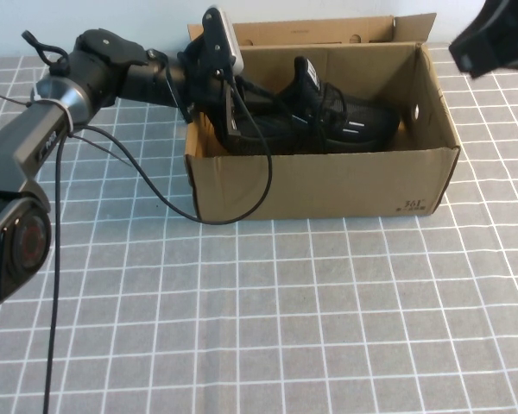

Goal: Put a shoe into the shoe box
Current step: Place the shoe in the shoe box

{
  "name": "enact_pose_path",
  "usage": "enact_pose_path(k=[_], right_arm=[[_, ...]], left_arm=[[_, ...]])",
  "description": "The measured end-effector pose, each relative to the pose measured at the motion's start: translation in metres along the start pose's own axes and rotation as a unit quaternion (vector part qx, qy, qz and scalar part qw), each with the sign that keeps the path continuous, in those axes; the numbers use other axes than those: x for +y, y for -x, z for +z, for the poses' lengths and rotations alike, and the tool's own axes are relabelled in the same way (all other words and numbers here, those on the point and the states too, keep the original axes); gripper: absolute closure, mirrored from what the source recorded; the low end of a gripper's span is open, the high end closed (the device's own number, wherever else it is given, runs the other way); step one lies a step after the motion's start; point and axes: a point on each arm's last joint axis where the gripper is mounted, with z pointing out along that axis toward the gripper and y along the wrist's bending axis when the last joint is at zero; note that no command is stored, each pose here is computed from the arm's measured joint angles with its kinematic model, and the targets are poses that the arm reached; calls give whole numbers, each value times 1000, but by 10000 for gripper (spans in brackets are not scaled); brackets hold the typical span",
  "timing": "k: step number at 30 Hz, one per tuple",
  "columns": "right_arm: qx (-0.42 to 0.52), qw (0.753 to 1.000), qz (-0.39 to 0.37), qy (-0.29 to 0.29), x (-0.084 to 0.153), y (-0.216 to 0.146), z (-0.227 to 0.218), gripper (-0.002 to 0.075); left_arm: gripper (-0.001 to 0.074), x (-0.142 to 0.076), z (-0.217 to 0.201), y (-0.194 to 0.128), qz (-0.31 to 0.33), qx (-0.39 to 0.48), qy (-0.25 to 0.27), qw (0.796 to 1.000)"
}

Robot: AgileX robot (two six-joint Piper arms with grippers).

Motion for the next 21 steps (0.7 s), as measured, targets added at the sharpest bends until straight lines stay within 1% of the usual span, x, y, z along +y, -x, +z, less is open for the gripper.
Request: enact_pose_path(k=[3,5,7,11,13,17,19,21], right_arm=[[8,1000,0,1,0,-2,4,727],[9,1000,1,1,0,-2,4,727],[9,1000,1,1,0,-3,4,727],[9,1000,1,1,0,-3,4,728],[9,1000,1,1,0,-3,4,728],[9,1000,2,7,1,-3,4,727],[9,1000,3,10,2,-3,4,727],[8,1000,4,12,2,-2,4,727]], left_arm=[[666,0,1,1,0,0,2,1000],[642,1,1,0,-1,1,7,1000],[584,3,1,2,-6,-3,19,1000],[439,7,1,2,-15,-7,43,999],[403,10,1,2,-19,-8,59,998],[379,13,0,4,-34,-21,75,996],[379,13,1,6,-42,-27,75,996],[391,14,-1,10,-66,-32,77,994]])
